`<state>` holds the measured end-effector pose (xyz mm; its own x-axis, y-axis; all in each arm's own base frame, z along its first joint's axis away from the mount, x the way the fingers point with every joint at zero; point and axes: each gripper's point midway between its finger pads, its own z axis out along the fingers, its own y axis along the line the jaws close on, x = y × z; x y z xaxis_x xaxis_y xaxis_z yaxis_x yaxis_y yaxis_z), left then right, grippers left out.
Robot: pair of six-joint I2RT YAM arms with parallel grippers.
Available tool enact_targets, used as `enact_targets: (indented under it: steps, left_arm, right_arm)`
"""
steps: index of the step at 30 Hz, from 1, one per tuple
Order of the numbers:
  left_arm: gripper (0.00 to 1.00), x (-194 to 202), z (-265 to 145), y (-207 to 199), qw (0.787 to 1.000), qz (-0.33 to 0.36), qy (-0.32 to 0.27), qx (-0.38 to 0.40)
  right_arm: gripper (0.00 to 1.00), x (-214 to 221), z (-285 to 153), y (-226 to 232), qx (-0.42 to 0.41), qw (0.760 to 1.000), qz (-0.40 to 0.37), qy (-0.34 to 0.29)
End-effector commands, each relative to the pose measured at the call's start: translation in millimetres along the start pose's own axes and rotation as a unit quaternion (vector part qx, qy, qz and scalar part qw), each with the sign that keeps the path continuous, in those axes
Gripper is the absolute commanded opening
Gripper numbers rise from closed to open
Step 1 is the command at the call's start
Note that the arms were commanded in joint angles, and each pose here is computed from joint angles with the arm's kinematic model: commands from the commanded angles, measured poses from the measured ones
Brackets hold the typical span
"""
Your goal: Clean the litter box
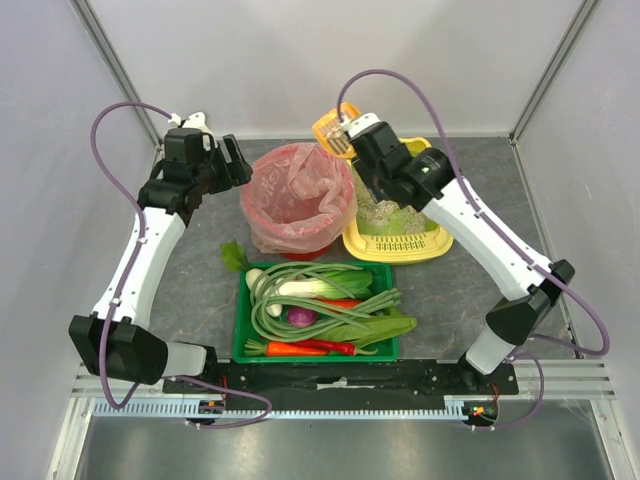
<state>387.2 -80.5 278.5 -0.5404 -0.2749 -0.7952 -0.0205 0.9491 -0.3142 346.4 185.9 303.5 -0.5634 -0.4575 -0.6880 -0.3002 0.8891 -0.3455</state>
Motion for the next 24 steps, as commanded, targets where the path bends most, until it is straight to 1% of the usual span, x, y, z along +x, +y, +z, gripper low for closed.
enact_targets:
  steps: [1,6,8,11,12,14,18,24]
  left_arm:
    - [0.85,-18.7,-12.5,-5.5,0.999,0.015,-0.042,0.01]
    - [0.85,-21.7,-13.9,-6.1,0.999,0.026,-0.045,0.011]
    - [0.85,-23.3,-15.8,-6.6,0.998,0.026,-0.047,0.012]
    - [0.85,-23.1,-16.9,-7.6,0.998,0.025,-0.048,0.015]
    - [0.85,-21.4,-15.6,-7.0,0.999,0.023,-0.046,0.014]
    - [0.85,-19.2,-12.2,-7.2,0.999,0.021,-0.043,0.015]
    - [0.85,-18.0,-9.5,-8.6,0.999,0.02,-0.041,0.02]
    - [0.84,-13.7,-9.0,-7.9,0.999,0.018,-0.037,0.021]
  right_arm:
    - [0.0,-2.8,9.2,16.2,0.011,0.996,-0.086,0.017]
    - [0.0,-5.0,20.2,25.6,0.067,0.987,-0.139,0.032]
    - [0.0,-8.1,18.9,25.4,0.09,0.98,-0.172,0.032]
    - [0.0,-15.5,16.0,32.2,0.105,0.977,-0.184,0.021]
    - [0.0,-16.7,14.5,29.2,0.124,0.972,-0.199,0.022]
    - [0.0,-17.8,10.0,37.8,0.133,0.966,-0.221,0.014]
    - [0.0,-14.2,2.7,42.9,0.176,0.945,-0.277,0.008]
    - [0.0,-12.7,-2.4,44.6,0.21,0.93,-0.3,0.004]
